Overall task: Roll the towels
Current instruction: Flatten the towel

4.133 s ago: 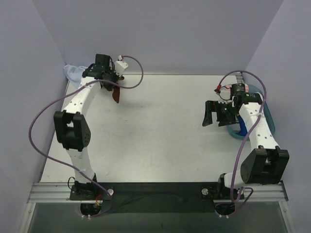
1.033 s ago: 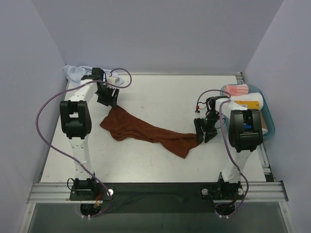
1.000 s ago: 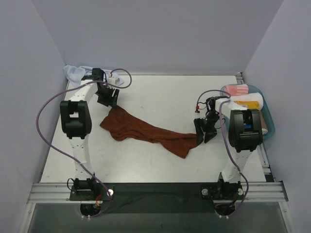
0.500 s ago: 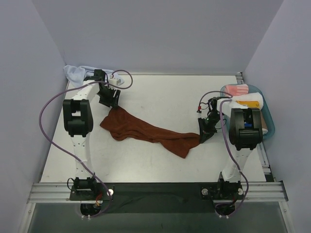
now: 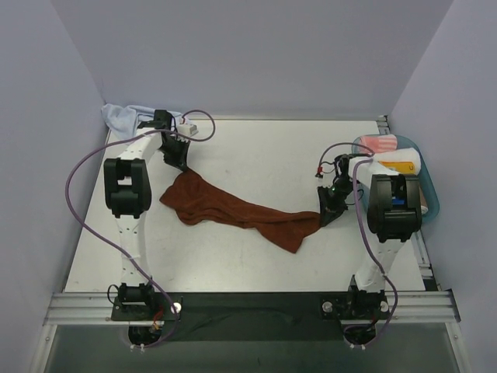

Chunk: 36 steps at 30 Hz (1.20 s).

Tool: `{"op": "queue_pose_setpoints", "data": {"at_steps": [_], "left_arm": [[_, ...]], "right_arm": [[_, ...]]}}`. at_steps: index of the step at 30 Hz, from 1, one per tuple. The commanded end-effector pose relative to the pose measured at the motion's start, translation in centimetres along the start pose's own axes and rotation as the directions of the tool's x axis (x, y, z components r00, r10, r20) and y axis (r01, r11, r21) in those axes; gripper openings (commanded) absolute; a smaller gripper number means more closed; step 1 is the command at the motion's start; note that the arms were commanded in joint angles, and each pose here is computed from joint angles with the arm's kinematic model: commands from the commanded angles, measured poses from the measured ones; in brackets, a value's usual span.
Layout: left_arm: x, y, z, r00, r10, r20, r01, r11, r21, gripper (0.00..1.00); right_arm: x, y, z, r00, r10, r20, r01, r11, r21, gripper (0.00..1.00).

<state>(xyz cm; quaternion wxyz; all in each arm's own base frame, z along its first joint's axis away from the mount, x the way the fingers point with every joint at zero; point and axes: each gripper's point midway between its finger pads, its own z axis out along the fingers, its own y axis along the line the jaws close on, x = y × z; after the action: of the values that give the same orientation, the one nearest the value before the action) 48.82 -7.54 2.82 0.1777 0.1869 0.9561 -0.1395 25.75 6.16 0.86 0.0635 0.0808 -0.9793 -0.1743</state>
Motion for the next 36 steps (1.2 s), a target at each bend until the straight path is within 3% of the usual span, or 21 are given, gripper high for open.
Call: {"op": "queue_pose_setpoints", "data": {"at_steps": [1,12,20,25,30,31,33,34,36], "left_arm": [[-3.1,-0.3,-3.0,0.994,0.028,0.11,-0.029,1.0,0.001,0.0],[-6.5,0.8,-13.8,0.947,0.005,0.322,0.02,0.997,-0.073,0.0],[-7.0,0.2,-25.4,0.833,-0.005,0.553,0.067,0.994,-0.092,0.0],[-5.1,-1.1,-31.0,0.761,-0.013,0.649,0.085,0.993,-0.081,0.0],[-2.2,-3.0,-33.7,0.72,0.013,0.694,0.082,0.991,-0.103,0.0],[-1.3,-4.1,-35.5,0.693,0.038,0.72,0.075,0.99,-0.124,0.0],[0.6,-4.8,-35.6,0.692,0.033,0.721,0.086,0.988,-0.128,0.0],[1.7,-5.9,-37.7,0.658,0.064,0.75,0.089,0.983,-0.162,0.0],[4.0,-6.7,-37.7,0.654,0.054,0.754,0.117,0.978,-0.171,0.0]], "right_arm": [[-1.4,0.2,-3.7,0.991,-0.071,0.113,0.067,0.997,0.035,0.0],[-3.4,0.3,-11.0,0.94,-0.199,0.275,0.152,0.971,0.183,0.0],[-4.2,1.4,-19.9,0.839,-0.324,0.437,0.167,0.918,0.359,0.0],[-3.4,2.5,-23.7,0.776,-0.382,0.502,0.168,0.892,0.419,0.0],[-1.0,3.5,-26.5,0.714,-0.43,0.552,0.156,0.867,0.473,0.0],[-0.4,3.7,-26.7,0.71,-0.433,0.554,0.156,0.865,0.477,0.0],[1.2,4.2,-27.8,0.68,-0.457,0.573,0.153,0.853,0.499,0.0],[1.9,4.2,-28.0,0.679,-0.46,0.572,0.149,0.85,0.506,0.0],[4.0,4.8,-28.8,0.652,-0.479,0.588,0.142,0.839,0.525,0.0]]}}
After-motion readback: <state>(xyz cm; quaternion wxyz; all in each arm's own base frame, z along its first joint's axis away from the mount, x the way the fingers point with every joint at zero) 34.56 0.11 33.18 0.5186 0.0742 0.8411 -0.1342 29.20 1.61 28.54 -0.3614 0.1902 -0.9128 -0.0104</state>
